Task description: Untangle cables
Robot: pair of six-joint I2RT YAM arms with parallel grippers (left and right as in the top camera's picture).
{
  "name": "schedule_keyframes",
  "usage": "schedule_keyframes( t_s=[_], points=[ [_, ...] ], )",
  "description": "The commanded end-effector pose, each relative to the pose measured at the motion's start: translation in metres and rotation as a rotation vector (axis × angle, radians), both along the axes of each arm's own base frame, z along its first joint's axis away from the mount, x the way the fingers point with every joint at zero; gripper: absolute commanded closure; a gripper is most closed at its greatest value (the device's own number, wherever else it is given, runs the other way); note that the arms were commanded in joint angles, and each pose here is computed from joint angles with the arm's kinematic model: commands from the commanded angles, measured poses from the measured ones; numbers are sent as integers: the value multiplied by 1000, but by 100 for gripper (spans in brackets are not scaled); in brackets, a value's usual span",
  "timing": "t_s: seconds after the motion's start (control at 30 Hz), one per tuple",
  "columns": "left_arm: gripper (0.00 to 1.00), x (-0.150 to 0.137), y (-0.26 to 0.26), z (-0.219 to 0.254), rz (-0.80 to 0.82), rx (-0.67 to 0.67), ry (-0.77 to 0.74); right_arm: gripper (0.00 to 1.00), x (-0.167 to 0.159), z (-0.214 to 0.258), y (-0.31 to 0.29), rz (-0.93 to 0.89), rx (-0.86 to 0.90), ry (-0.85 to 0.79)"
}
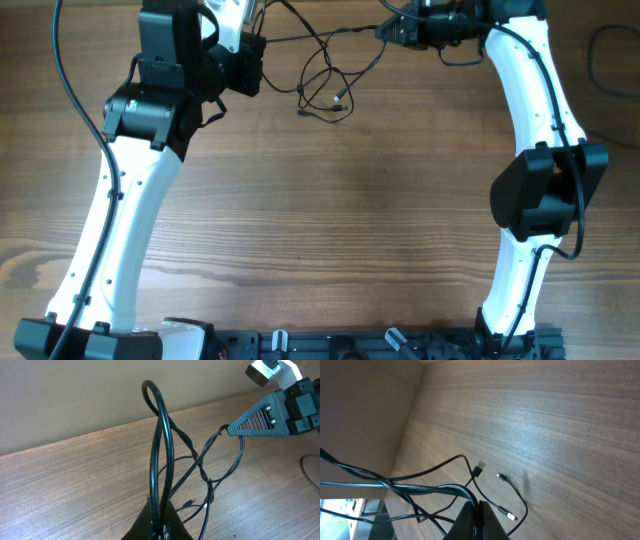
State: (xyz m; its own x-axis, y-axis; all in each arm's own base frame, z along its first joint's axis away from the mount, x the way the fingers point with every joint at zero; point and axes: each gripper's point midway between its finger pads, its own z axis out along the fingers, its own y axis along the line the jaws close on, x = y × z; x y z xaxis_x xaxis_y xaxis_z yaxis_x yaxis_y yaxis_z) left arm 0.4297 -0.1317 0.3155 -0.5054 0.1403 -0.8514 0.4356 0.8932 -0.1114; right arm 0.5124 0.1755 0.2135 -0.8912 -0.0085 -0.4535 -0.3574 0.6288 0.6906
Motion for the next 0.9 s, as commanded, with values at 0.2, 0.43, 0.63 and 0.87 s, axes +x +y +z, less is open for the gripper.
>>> schedule_keyframes(
  t_s=[0.2,0.43,0.63,0.87],
  points=[
    [96,1,25,29,89,39,-84,73,-2,-1,-28,20,-5,-31],
    [96,1,25,29,88,39,-84,62,-37,-4,2,152,23,31],
    [96,3,25,31,89,37,-96,59,-58,-2,44,343,13,-95],
    [96,-2,5,40,-14,-31,-114,59,-60,9,71,404,53,-178]
  ],
)
